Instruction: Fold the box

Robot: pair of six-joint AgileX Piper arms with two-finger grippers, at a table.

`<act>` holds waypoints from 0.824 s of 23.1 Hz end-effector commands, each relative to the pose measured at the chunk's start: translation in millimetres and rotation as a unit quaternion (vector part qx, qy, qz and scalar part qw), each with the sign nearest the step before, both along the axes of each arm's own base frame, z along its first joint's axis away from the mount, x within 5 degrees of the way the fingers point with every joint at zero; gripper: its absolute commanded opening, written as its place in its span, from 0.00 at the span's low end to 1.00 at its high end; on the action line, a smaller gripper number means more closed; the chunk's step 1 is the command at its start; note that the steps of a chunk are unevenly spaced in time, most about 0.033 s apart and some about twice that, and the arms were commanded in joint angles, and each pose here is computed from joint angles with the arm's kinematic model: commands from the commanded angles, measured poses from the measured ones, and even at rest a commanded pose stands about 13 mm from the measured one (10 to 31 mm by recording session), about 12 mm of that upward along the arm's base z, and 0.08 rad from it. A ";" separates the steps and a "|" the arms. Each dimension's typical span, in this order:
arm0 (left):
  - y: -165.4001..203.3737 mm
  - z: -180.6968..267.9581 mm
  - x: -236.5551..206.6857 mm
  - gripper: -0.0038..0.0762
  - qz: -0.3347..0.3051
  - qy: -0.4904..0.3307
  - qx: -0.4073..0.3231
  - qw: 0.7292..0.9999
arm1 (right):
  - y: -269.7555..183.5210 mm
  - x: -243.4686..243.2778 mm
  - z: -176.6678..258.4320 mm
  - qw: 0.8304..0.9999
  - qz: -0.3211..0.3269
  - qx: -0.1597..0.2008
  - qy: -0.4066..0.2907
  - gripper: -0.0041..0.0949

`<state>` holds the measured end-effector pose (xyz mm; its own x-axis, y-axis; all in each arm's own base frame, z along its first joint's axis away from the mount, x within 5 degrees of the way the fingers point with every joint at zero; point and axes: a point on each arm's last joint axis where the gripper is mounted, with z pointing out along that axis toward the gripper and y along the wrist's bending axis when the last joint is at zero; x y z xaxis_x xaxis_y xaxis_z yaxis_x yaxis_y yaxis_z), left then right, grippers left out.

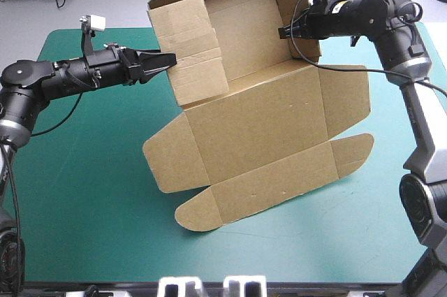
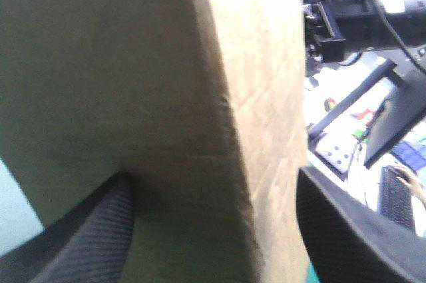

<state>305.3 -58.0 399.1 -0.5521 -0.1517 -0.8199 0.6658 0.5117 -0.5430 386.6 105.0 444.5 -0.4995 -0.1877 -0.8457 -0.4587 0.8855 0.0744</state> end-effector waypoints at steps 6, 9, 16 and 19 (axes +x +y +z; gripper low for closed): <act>-21.1 7.9 10.5 0.67 0.163 -0.004 0.063 0.985 | 25.6 -7.2 19.4 0.998 -0.020 0.031 -0.054 0.02; -32.9 8.1 13.0 0.66 0.203 -0.015 0.075 0.976 | 30.8 -5.3 15.0 0.998 -0.017 0.030 -0.048 0.02; -43.3 -8.2 20.8 0.63 0.239 0.031 0.098 0.966 | 45.1 -4.1 6.6 0.999 -0.011 0.033 -0.030 0.02; -47.3 -19.2 26.1 0.54 0.232 0.046 0.114 0.965 | 59.2 -5.7 1.7 0.999 0.004 0.034 -0.023 0.02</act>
<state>335.8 -98.6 362.5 -0.5819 -0.1765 -0.7939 0.2753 0.8758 -0.3965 400.3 149.9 411.1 -0.5492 -0.2252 -0.8048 -0.4243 0.9048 0.0364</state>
